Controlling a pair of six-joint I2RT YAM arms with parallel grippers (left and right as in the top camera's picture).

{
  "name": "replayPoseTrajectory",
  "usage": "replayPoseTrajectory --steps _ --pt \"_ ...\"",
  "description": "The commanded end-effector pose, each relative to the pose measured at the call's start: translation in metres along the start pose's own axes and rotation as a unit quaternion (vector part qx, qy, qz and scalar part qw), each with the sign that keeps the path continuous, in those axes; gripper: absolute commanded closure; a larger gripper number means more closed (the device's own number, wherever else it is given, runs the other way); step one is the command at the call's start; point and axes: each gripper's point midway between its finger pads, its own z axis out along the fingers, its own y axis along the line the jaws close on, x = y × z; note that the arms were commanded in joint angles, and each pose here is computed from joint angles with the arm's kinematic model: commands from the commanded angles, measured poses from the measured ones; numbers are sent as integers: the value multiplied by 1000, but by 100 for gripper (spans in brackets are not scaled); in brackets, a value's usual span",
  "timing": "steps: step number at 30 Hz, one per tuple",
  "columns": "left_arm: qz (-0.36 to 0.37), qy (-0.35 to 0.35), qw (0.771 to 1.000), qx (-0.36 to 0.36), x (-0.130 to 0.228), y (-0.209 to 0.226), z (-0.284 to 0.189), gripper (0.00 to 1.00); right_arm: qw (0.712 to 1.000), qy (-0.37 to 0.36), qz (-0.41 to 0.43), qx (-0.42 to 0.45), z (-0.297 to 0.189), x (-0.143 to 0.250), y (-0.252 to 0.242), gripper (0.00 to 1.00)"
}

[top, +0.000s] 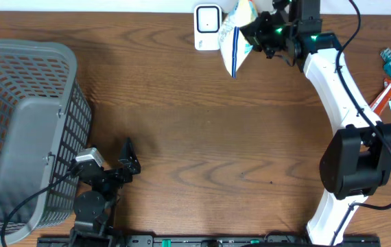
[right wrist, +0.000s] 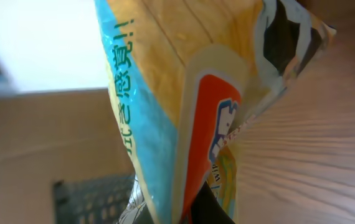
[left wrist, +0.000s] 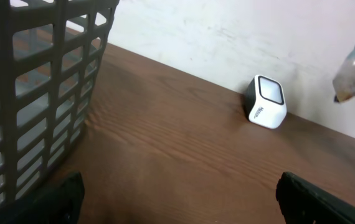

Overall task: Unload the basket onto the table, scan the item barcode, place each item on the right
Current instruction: 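Carry the yellow snack bag up to the white scanner window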

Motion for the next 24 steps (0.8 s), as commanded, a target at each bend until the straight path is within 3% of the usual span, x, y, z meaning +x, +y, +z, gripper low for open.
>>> replayPoseTrajectory --steps 1,5,8,11,15,24 --pt "9 15 1000 -15 13 9 2 2 997 25 -34 -60 -11 8 35 99" --pt "9 15 1000 -15 13 9 2 2 997 3 -39 -64 -10 -1 39 99" --pt "9 15 1000 -16 13 9 2 2 987 -20 -120 -106 -8 -9 61 99" --pt "9 15 1000 -15 13 9 2 2 980 -40 -148 -126 -2 -15 71 99" --pt "9 15 1000 -15 13 9 2 2 972 -119 -193 -67 16 -40 53 99" --pt "9 15 1000 -16 13 9 2 2 905 -292 -309 -23 76 -73 49 99"
